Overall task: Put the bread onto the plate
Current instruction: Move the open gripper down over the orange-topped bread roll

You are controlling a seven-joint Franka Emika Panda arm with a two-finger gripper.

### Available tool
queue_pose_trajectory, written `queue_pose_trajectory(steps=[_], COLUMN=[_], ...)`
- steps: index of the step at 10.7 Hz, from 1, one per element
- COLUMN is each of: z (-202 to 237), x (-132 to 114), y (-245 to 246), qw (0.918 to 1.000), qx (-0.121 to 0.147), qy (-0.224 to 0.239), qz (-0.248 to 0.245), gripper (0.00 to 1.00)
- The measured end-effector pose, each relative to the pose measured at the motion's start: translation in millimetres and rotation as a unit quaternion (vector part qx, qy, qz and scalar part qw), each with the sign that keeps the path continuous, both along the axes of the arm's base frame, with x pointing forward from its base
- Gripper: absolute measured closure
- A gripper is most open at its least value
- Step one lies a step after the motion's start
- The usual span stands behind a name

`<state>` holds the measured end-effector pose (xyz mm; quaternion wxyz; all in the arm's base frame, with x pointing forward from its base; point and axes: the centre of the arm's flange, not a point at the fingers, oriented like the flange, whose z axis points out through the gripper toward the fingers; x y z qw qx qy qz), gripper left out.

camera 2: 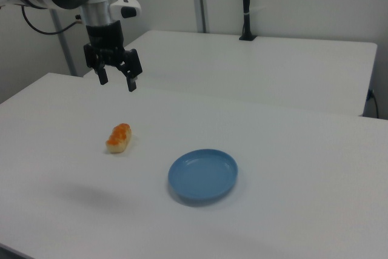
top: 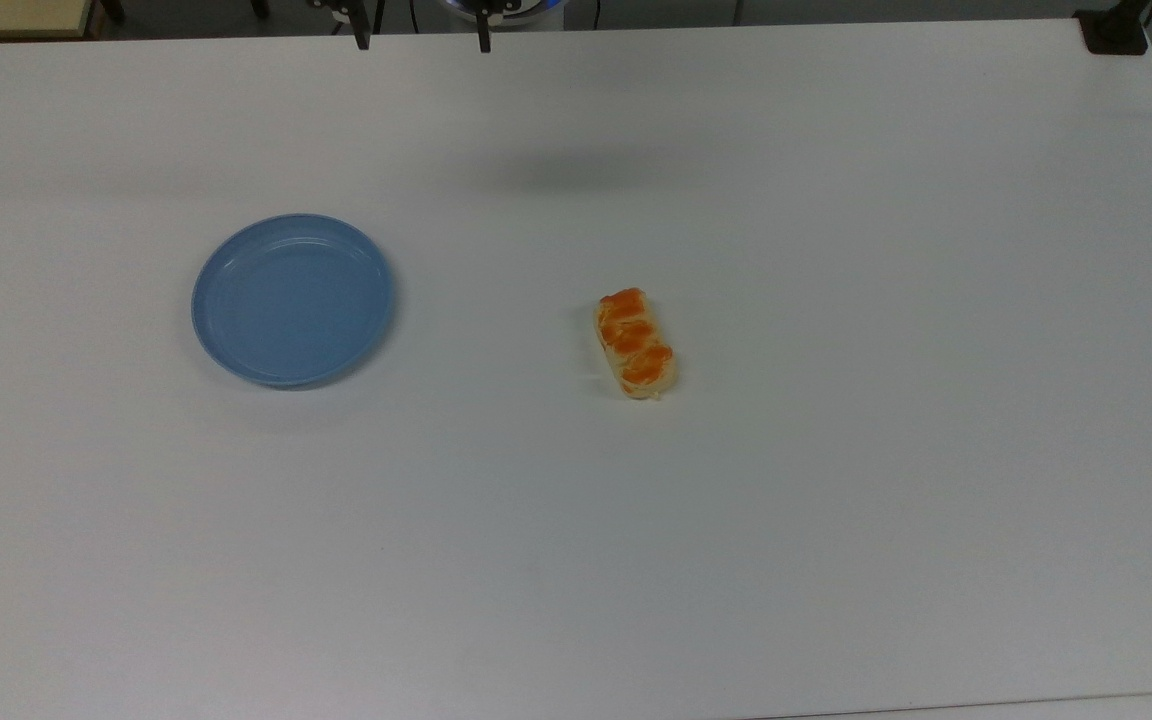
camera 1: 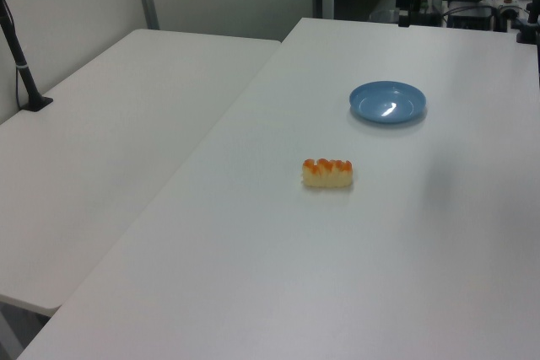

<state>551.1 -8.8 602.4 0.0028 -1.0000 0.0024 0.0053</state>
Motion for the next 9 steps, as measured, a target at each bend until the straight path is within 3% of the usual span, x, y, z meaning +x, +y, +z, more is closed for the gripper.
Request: queue_pose_trajectory(steps=[6, 9], z=[-16.6, -25.8], x=[15.4, 30.3], y=[9.0, 22.7], qw=[0.9999, 0.9995], qx=[0.011, 0.024], qy=[0.004, -0.020], qz=[-0.006, 0.001], gripper=[0.00, 0.00])
